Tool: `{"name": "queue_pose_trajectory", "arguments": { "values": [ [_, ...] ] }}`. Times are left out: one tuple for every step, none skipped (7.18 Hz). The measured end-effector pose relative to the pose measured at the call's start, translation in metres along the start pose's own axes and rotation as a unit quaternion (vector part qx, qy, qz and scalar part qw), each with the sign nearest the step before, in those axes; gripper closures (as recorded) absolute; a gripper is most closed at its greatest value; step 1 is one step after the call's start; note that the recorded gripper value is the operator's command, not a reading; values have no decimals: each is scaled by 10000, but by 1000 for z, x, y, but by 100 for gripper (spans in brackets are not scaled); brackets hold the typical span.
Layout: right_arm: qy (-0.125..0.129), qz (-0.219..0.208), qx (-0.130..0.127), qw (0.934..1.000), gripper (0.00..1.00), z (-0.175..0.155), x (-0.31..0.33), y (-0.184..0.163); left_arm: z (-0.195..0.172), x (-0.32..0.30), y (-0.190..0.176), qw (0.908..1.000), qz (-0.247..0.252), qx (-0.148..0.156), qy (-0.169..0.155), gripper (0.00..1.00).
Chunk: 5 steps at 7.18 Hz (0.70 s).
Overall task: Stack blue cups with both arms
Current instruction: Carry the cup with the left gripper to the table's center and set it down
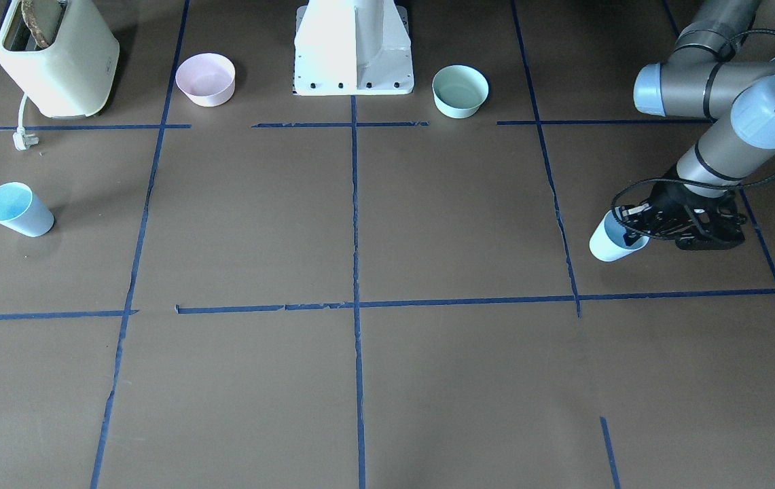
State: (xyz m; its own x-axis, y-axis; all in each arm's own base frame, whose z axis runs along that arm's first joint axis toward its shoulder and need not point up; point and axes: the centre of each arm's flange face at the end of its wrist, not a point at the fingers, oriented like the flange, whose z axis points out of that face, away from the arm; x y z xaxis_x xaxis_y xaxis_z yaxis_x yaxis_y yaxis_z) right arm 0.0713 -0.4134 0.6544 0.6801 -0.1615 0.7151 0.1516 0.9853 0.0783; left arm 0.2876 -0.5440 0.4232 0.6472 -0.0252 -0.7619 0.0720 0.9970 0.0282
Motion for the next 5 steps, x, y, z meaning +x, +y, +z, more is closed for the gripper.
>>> {"name": "queue_pose_trajectory", "arguments": {
  "values": [
    [-30,3,6,10000,0,0,-1,0,-6,68,-7,9998,-167,-37,61,100],
    [-43,2,12,10000,0,0,-1,0,-4,138,0,9994,-304,-24,135,100],
    [-45,1,15,10000,0,0,-1,0,4,207,13,9989,-423,39,191,100],
    [-44,3,15,10000,0,0,-1,0,20,262,30,9987,-467,115,178,100],
    [-43,3,15,10000,0,0,-1,0,43,309,57,9990,-383,203,121,98]
  ]
}}
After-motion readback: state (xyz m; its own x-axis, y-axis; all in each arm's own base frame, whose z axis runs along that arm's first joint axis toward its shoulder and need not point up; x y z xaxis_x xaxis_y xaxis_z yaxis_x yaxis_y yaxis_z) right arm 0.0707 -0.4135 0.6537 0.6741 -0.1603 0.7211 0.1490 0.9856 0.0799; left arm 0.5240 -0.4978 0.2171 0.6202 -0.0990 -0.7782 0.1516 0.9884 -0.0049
